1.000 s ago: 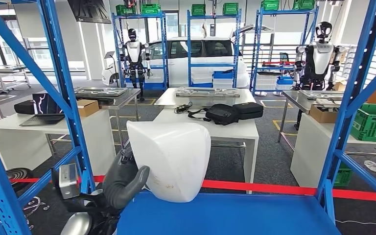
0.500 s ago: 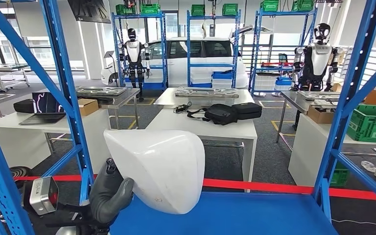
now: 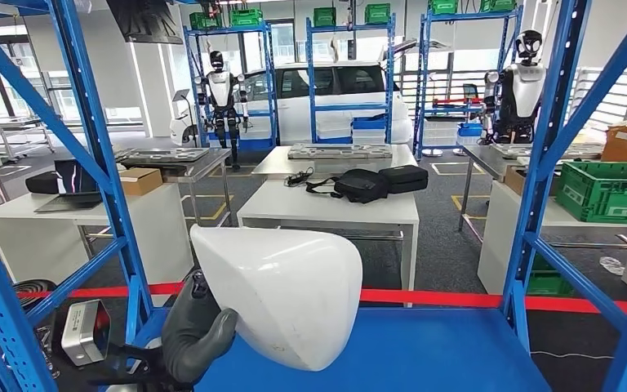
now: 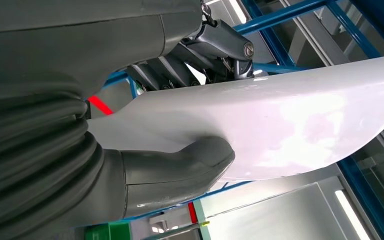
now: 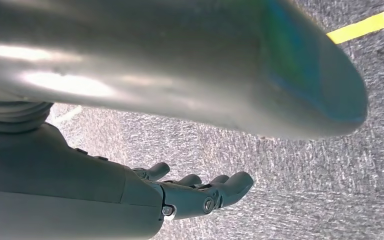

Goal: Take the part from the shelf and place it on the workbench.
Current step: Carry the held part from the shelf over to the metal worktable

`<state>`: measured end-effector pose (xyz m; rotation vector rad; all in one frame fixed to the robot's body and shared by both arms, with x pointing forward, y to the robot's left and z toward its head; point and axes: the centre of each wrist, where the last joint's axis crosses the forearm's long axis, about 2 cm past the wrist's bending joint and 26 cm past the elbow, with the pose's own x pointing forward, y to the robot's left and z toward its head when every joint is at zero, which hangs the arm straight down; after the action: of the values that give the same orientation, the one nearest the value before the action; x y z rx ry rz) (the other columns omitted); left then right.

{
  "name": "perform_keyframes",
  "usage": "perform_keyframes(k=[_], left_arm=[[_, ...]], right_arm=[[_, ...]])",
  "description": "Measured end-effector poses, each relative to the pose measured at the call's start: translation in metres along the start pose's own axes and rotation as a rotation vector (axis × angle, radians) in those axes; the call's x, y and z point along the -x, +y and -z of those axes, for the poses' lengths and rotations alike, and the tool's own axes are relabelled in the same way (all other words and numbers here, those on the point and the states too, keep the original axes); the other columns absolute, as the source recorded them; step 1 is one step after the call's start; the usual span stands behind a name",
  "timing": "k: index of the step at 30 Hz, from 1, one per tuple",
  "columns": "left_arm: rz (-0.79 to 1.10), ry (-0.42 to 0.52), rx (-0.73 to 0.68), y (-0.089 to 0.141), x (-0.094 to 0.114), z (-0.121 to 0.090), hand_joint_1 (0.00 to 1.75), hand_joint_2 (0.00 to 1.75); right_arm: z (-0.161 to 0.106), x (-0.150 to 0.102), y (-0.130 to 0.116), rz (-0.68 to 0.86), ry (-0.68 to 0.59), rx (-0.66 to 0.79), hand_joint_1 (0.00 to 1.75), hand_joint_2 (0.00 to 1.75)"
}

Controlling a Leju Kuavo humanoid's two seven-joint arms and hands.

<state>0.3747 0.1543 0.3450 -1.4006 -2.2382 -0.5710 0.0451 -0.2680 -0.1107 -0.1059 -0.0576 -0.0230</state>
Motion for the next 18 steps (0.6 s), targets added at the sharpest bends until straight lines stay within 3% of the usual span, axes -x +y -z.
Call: perform_keyframes(k=[18], left_arm=[[0.015, 0.011, -0.030, -0.009, 0.006, -0.010, 1.75, 1.75]], right_arm=[[0.001, 0.003, -0.003, -0.022, -0.043, -0.003, 0.00, 0.00]])
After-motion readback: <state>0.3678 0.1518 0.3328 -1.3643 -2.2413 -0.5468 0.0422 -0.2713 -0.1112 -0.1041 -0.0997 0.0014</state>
